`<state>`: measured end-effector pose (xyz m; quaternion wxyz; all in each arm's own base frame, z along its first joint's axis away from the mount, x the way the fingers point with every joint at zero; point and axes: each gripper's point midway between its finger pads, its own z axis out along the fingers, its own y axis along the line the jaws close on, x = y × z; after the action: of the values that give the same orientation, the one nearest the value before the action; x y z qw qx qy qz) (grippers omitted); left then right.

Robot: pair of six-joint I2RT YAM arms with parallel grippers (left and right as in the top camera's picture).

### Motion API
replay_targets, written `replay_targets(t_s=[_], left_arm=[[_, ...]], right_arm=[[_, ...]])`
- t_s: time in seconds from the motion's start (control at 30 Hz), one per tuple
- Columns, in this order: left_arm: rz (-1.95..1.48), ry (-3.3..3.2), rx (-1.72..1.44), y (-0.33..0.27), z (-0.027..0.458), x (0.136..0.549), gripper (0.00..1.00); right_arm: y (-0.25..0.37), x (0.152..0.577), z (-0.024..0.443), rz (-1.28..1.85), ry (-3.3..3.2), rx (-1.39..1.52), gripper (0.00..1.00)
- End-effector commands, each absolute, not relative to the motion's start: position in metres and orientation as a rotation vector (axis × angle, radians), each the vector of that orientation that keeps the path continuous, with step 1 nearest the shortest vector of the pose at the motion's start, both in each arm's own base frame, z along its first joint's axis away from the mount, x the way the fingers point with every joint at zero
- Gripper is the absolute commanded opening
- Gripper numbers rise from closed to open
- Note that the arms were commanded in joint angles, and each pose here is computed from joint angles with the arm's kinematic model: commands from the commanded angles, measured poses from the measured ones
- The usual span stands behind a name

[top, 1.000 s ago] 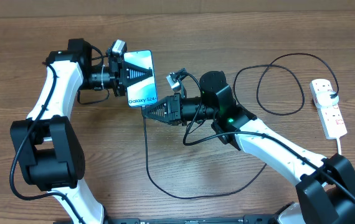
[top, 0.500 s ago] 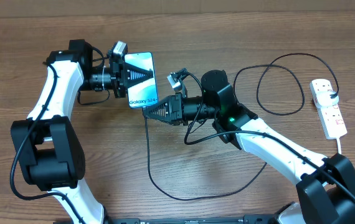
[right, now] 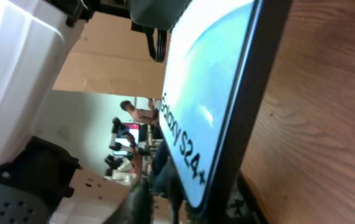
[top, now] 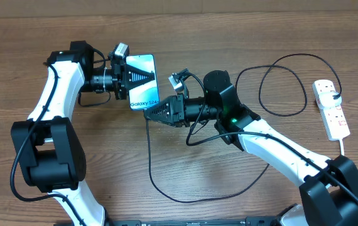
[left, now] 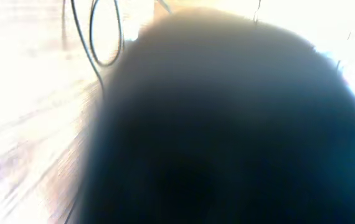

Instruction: Plug charger to phone and switch on socket

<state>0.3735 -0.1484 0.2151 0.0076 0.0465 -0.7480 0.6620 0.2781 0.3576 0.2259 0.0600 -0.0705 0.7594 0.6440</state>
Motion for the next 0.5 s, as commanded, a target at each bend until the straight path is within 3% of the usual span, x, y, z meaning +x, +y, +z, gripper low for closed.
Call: replay_targets(t_s=[0.0,0.1,0.23,0.47], left_arm=[[2.094,-2.348,0.051,-0.16,0.234,0.363,0.04],[2.094,-2.349,0.051,-0.159,0.234,0.363,0.04],[2.096,-2.352,0.048,-0.159,0.234,0.364,0.04],[2.071,-2.372,0.048,-0.159,0.231,0.363,0.04]], right_arm=[[0.34,0.322,0.237,1.814,2.191,-0.062,0.56],[0.339,0.319,0.238,1.828,2.193,-0.082,0.8],[0.331,0.317,0.239,1.846,2.18,-0.171,1.0],[0.294,0.325,0.214,1.827,2.302,-0.115,1.0]])
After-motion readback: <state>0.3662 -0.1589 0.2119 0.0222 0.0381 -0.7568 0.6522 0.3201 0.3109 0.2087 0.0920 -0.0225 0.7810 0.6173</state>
